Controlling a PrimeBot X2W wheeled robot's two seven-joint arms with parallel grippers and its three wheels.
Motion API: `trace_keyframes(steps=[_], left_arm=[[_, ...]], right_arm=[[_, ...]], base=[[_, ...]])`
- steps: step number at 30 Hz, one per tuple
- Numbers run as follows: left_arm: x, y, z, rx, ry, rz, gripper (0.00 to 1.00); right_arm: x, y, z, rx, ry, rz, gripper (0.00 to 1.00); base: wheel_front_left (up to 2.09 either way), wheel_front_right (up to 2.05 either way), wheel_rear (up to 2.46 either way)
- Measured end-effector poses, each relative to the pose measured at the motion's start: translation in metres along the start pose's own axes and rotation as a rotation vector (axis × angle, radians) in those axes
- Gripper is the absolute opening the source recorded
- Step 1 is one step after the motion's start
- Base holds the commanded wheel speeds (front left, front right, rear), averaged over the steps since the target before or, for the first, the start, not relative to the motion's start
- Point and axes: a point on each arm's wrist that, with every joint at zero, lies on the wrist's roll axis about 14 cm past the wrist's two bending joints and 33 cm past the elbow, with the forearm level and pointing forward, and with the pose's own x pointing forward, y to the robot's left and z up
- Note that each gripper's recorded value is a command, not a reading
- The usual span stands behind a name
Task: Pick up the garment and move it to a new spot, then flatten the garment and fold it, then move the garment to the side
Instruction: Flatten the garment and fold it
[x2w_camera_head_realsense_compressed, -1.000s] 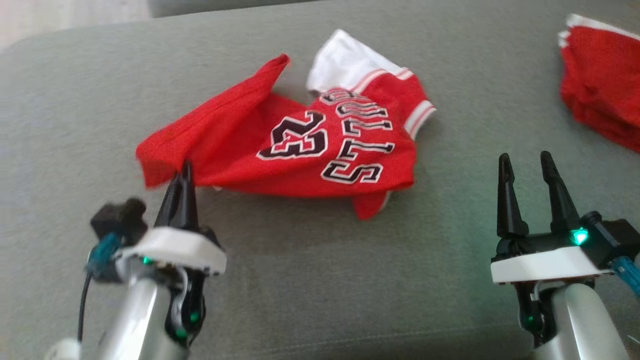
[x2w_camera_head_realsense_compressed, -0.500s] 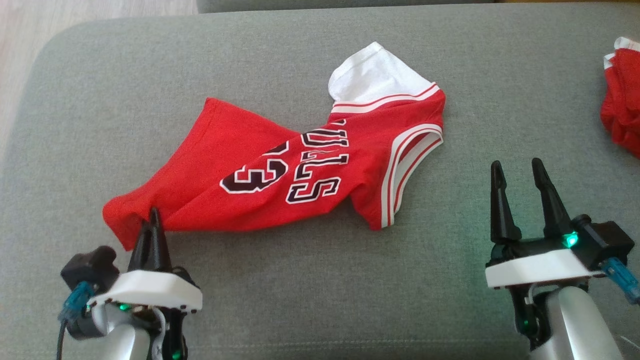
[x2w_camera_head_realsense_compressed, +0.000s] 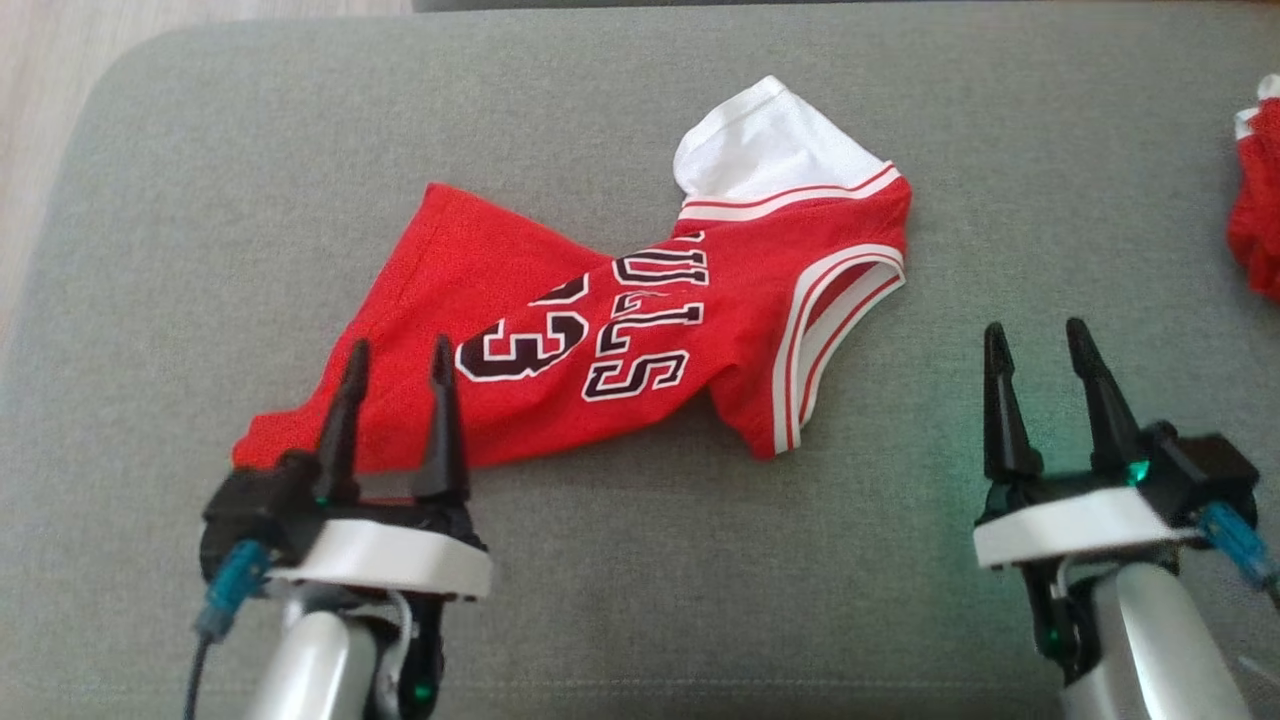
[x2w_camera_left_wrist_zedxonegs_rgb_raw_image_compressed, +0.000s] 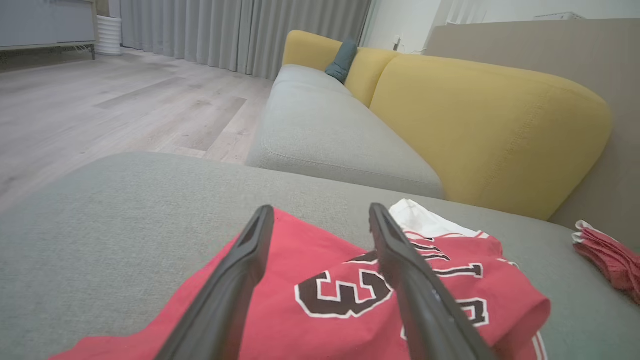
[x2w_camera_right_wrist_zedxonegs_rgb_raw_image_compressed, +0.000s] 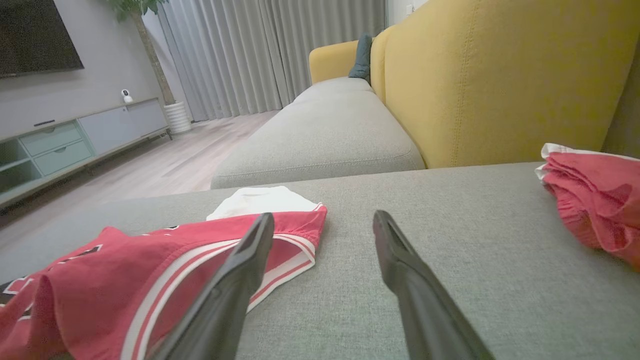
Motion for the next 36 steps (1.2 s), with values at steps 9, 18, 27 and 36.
trace_keyframes(steps=[9,18,27,36], left_arm=[[-0.005,-0.013,-0.010,-0.009,0.029,-0.035,1.00],[-0.010,0.009,-0.003,0.013,0.013,0.043,1.00],[-0.018,0.026,0.004,0.016,-0.003,0.113,1.00],[-0.015,0.020,0.008,0.010,-0.016,0.099,1.00]], right_arm=[[0.056,0.014,-0.001,-0.115,0.068,0.065,1.00],[0.099,0.006,-0.064,-0.152,0.355,0.033,1.00],[0.106,0.024,-0.098,-0.104,0.522,0.068,0.40],[0.112,0.032,-0.071,-0.084,0.409,0.100,0.00]], base=[[0.00,0.00,0.00],[0.00,0.00,0.00],[0.00,0.00,0.00],[0.00,0.00,0.00]])
